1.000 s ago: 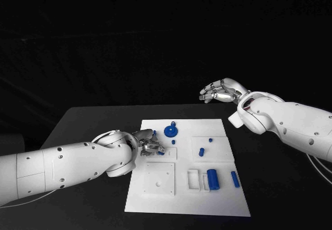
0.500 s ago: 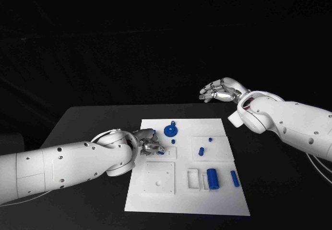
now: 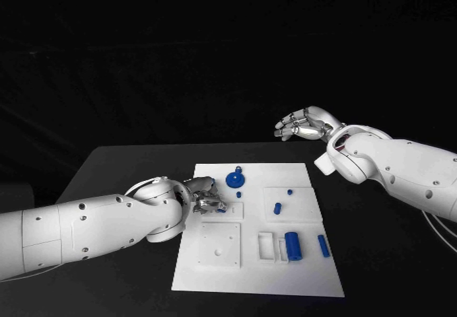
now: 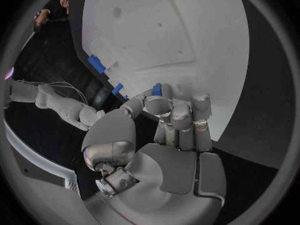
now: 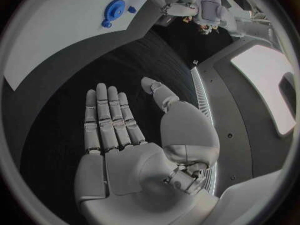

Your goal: Assemble the parts on the task board

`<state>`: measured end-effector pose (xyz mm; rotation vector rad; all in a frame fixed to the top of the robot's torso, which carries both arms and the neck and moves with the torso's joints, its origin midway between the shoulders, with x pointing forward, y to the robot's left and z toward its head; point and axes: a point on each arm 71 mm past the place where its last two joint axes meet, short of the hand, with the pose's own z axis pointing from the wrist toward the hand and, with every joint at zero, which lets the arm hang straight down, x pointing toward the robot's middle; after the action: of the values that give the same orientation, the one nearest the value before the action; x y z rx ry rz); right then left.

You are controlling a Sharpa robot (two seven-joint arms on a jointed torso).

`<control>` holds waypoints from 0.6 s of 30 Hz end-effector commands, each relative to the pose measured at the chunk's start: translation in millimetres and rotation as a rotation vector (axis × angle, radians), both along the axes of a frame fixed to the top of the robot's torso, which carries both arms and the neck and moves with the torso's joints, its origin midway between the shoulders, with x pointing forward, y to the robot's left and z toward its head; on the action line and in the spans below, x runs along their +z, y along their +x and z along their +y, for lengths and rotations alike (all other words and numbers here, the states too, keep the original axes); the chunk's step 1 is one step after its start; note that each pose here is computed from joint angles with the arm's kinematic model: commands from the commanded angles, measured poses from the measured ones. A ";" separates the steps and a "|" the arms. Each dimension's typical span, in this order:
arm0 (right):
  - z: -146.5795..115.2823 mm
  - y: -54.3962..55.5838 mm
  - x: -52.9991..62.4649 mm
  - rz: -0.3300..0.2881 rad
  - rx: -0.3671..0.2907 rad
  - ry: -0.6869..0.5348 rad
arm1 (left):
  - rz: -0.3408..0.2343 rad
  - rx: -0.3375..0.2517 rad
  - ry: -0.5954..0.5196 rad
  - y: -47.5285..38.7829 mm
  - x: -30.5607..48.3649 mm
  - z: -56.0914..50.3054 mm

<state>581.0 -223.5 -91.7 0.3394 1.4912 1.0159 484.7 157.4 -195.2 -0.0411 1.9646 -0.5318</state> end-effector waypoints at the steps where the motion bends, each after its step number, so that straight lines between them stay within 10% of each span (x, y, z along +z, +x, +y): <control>1: 1.5 -0.5 0.0 -0.002 0.016 -0.006 | 0.100 -0.018 0.082 -7.8 -18.8 2.0; 18: 2.4 -0.4 -0.6 0.000 0.017 -0.006 | 0.140 -0.016 0.069 -6.6 -21.0 0.6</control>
<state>581.1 -222.8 -92.2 0.3390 1.4926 1.0168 487.0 157.3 -195.1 -0.0426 1.9849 -0.5263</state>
